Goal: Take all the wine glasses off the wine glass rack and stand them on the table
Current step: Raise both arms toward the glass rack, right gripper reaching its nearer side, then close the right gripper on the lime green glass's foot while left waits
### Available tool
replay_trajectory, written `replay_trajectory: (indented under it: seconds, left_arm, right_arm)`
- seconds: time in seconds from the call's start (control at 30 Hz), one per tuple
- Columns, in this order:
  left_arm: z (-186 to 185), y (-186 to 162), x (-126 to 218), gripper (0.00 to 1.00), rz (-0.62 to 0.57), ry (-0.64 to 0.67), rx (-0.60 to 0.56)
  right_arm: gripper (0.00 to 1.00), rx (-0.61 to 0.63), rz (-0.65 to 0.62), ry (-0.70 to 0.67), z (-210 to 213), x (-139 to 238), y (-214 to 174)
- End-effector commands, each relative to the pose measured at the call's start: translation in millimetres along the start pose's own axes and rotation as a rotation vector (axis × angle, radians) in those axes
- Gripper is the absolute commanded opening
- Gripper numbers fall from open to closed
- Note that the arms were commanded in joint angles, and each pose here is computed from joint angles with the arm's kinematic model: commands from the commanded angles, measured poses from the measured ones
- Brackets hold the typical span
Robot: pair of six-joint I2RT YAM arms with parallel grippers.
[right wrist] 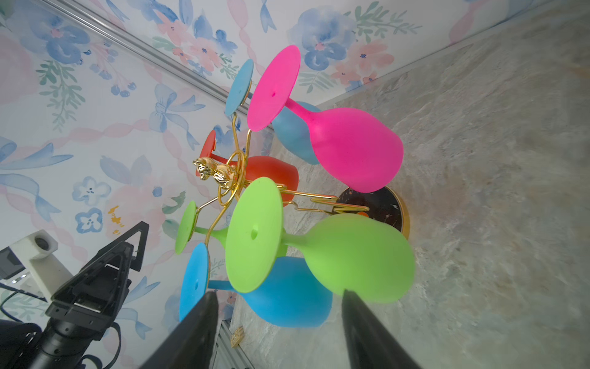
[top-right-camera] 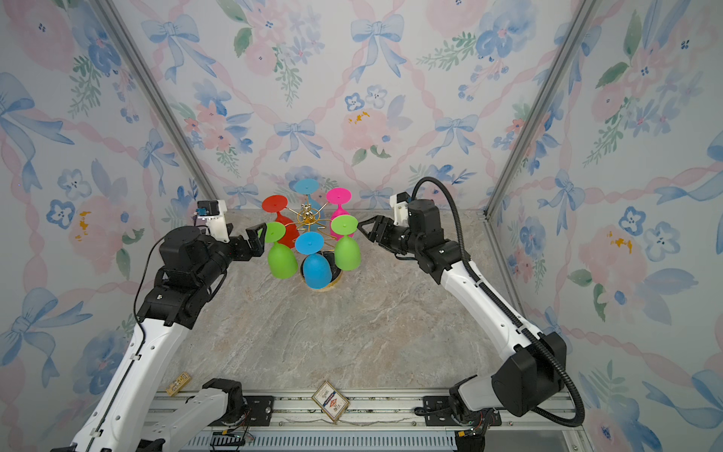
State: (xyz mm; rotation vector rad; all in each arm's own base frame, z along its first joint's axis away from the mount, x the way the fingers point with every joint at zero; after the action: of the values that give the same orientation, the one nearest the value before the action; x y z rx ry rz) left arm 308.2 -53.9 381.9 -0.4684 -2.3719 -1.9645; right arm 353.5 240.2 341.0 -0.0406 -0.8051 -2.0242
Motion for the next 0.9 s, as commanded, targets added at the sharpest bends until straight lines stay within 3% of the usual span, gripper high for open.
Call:
replay_trajectory:
  seconds: [0.0, 0.23, 0.43, 0.87]
  left_arm:
    - [-13, 4, 5, 0.98, 0.004, -0.093, -0.014]
    - [-21, 9, 18, 0.98, -0.024, -0.141, -0.031]
    - [-26, 6, 18, 0.98, -0.014, -0.177, -0.042]
    - [-17, 7, 18, 0.98, -0.029, -0.115, -0.045]
  right_arm:
    - [0.59, -0.037, -0.023, 0.067, 16, -5, 9]
    - [0.42, -0.109, -0.005, 0.116, 14, -22, 9]
    - [0.40, -0.136, 0.002, 0.140, 16, -30, 9]
    - [0.30, -0.164, 0.014, 0.144, 12, -36, 5]
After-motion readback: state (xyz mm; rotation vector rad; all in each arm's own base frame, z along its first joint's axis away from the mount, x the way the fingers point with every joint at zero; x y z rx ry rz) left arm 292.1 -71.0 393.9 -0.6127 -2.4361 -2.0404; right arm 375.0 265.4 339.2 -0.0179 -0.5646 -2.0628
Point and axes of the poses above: each gripper's point midway between its finger pads, its own x axis back along the fingers, its own z axis along the line the jaws close on, y = z × x, the point moved 3 cm from there along x, back along the fingers, and after that the axes turned 1 degree about x, right-handed, at the moved point
